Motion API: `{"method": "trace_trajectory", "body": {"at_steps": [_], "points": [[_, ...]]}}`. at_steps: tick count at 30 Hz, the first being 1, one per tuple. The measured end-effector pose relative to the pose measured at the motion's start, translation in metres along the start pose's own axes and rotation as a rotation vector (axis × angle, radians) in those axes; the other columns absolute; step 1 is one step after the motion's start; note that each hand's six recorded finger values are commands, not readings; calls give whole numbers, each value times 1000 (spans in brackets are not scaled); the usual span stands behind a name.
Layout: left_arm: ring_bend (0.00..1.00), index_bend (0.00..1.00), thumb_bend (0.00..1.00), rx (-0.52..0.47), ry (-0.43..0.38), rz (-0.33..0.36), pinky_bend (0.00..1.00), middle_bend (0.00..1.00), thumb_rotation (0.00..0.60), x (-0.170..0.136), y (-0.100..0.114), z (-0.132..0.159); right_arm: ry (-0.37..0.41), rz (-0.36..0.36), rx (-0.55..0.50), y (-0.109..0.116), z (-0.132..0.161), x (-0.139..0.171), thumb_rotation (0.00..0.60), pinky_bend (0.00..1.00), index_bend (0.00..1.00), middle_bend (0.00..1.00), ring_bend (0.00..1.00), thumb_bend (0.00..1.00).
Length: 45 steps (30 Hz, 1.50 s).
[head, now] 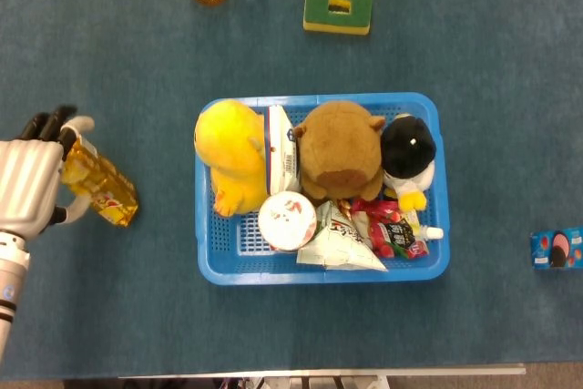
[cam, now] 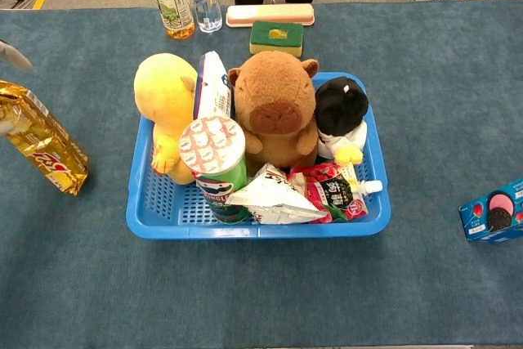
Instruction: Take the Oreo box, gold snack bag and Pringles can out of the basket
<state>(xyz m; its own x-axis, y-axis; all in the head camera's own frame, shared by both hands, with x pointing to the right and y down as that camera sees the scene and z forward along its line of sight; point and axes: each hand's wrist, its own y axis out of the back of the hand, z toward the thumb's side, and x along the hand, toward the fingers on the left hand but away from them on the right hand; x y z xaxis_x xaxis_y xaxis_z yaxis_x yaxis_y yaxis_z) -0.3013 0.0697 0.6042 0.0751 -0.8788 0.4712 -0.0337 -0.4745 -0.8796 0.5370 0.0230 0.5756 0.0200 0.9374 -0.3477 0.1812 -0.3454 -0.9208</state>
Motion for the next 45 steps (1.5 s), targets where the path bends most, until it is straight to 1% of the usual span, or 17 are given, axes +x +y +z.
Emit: {"method": "trace_trajectory", "body": {"at_steps": [2, 6, 10, 13, 17, 21, 23, 25, 28, 31, 33, 36, 39, 45], "points": [[8, 4, 67, -8, -4, 10, 350, 0, 600, 1, 2, 0, 1, 1, -1, -1, 0, 0, 600, 554, 96, 268, 237, 0], [0, 0, 63, -30, -20, 47, 267, 0, 600, 2, 8, 2, 1, 2, -3, -1, 0, -1, 600, 554, 96, 268, 237, 0], [0, 0, 64, -76, -47, 88, 256, 0, 600, 2, 14, 6, 4, -4, -3, 0, 1, -1, 600, 554, 96, 268, 237, 0], [0, 3, 63, -126, -86, 127, 257, 0, 600, 1, 21, 12, 14, -16, -4, 3, 4, -3, 600, 554, 96, 268, 237, 0], [0, 71, 64, -199, -166, 191, 264, 0, 600, -1, 31, 23, 32, -32, -3, 8, 11, -4, 600, 554, 96, 272, 237, 0], [7, 116, 63, -257, -258, 223, 273, 0, 600, -6, 36, 35, 39, -32, 1, 9, 14, -6, 600, 554, 96, 274, 237, 0], [12, 122, 63, -290, -302, 219, 273, 0, 600, -9, 36, 40, 42, -34, 3, 10, 16, -7, 600, 554, 96, 274, 237, 0], [12, 123, 64, -318, -330, 203, 273, 0, 600, -10, 36, 43, 46, -40, 4, 12, 18, -8, 600, 554, 96, 274, 237, 0], [12, 121, 63, -348, -372, 156, 273, 0, 600, -14, 33, 47, 56, -54, 9, 16, 22, -10, 600, 554, 96, 274, 237, 0], [12, 113, 64, -353, -414, 98, 273, 0, 600, -18, 31, 54, 66, -63, 11, 19, 26, -11, 600, 554, 96, 274, 237, 0], [11, 108, 63, -343, -444, 71, 273, 0, 600, -21, 29, 59, 69, -62, 13, 19, 28, -12, 600, 554, 96, 274, 237, 0], [10, 106, 63, -317, -483, 51, 273, 0, 600, -24, 25, 68, 64, -55, 14, 18, 27, -12, 600, 553, 96, 274, 237, 0], [11, 106, 63, -289, -512, 54, 273, 0, 600, -23, 21, 75, 60, -53, 14, 17, 27, -13, 600, 553, 96, 274, 237, 0], [11, 106, 63, -189, -570, 72, 273, 0, 600, -16, 7, 92, 57, -51, 13, 17, 25, -13, 600, 554, 96, 274, 237, 0]]}}
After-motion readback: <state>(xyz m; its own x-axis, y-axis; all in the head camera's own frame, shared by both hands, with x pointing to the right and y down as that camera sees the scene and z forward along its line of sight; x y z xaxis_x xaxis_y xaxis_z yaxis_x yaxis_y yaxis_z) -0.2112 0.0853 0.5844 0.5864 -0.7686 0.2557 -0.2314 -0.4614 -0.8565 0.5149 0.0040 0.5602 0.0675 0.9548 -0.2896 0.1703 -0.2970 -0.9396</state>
